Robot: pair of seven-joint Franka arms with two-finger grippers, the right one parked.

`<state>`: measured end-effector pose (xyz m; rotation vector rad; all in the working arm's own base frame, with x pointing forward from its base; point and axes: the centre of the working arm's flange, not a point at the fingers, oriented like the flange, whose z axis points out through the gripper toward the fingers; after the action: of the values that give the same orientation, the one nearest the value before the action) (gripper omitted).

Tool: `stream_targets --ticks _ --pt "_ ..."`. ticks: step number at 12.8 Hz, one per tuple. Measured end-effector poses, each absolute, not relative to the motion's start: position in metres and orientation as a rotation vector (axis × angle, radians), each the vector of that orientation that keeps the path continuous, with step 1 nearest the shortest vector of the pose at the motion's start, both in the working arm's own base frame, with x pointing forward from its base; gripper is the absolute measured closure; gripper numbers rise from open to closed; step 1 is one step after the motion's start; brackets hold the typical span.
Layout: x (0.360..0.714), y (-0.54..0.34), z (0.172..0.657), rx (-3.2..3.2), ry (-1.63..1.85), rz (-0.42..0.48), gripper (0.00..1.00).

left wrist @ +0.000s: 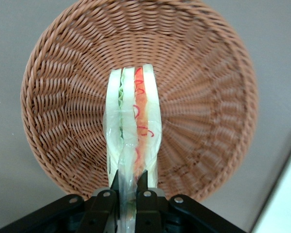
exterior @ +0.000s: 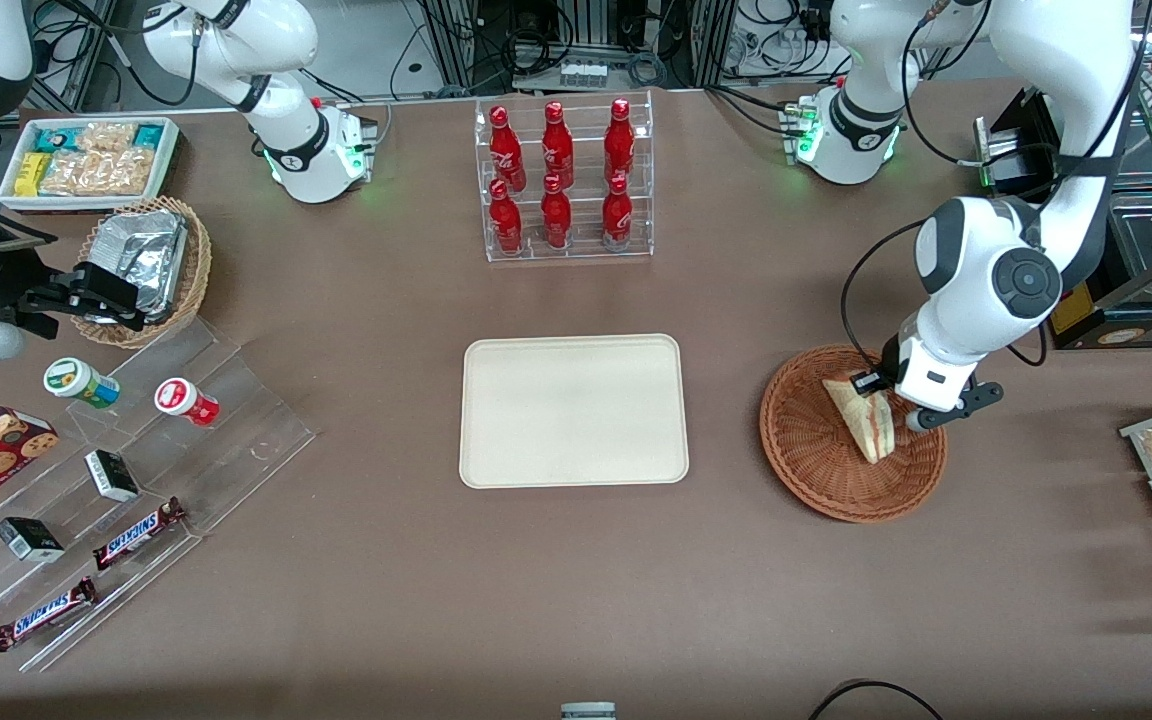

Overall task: Place sandwich from basket to tray
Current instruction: 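Close the left gripper on the sandwich and lift it, then carry the sandwich with the left gripper over the cream tray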

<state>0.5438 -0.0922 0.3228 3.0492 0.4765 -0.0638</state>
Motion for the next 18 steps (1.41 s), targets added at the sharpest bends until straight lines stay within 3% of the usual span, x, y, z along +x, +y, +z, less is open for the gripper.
stream_targets --ticks 4,18 --pt "0.546 -0.123 0.357 3.065 0.313 -0.026 0.86" --pt "0.495 -0.302 0.354 3.058 -0.081 -0.049 0.86"
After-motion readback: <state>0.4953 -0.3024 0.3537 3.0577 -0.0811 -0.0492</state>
